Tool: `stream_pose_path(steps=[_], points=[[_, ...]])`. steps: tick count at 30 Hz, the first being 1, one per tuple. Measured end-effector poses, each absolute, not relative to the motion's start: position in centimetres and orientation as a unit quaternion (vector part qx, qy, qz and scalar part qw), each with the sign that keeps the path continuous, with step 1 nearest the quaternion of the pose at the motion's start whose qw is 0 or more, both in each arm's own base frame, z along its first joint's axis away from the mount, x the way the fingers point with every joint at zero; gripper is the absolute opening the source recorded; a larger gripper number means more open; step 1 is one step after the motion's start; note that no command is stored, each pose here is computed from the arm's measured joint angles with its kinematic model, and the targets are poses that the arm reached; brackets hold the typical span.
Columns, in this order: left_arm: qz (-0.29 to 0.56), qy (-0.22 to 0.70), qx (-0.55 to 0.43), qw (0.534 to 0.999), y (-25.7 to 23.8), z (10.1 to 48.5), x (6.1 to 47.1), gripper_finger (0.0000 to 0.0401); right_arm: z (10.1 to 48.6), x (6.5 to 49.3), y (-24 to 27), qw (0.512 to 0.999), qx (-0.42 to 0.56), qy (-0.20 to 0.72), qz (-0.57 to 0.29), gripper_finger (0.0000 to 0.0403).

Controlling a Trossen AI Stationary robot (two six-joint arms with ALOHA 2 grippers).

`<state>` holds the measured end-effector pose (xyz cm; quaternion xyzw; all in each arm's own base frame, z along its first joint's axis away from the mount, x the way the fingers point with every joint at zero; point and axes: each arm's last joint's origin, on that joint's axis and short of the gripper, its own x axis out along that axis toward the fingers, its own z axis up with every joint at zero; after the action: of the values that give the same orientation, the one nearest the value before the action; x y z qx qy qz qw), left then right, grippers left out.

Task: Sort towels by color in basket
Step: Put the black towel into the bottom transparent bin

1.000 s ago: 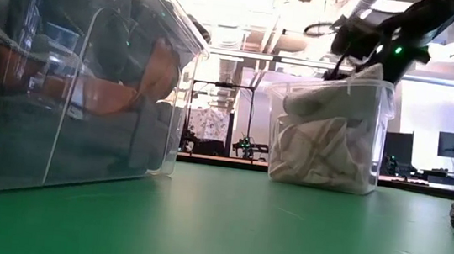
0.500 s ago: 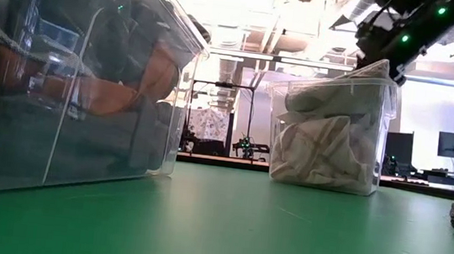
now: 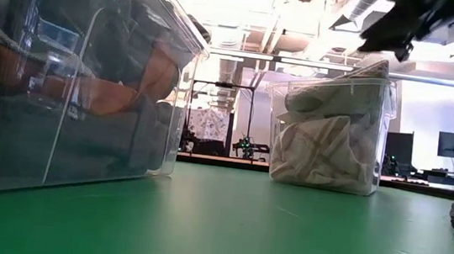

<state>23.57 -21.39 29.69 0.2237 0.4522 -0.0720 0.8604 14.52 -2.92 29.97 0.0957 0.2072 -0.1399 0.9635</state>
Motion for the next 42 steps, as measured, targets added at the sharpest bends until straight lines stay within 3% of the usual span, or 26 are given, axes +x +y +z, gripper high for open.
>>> stream_pose_path(steps=[7,15,26,33,42], points=[[-0.07,0.453,0.219,0.861,-21.4,29.7,23.6,0.0264,30.5,13.0,1.4,0.97,0.119,0.21,0.017,0.0189],[-0.069,0.453,0.217,0.862,-21.4,29.7,23.6,0.0264,29.9,12.3,5.9,0.936,0.175,0.268,0.143,0.0189],[-0.067,0.453,0.214,0.863,-21.4,29.7,23.6,0.0264,25.5,14.0,11.9,0.866,0.211,0.439,0.114,0.0189],[-0.068,0.448,0.21,0.866,-21.5,29.7,23.7,0.0264,21.1,15.5,14.8,0.817,0.179,0.544,0.066,0.0189],[-0.068,0.445,0.207,0.868,-21.5,29.8,23.7,0.0264,17.0,14.8,17.2,0.702,0.188,0.686,0.028,0.0189]])
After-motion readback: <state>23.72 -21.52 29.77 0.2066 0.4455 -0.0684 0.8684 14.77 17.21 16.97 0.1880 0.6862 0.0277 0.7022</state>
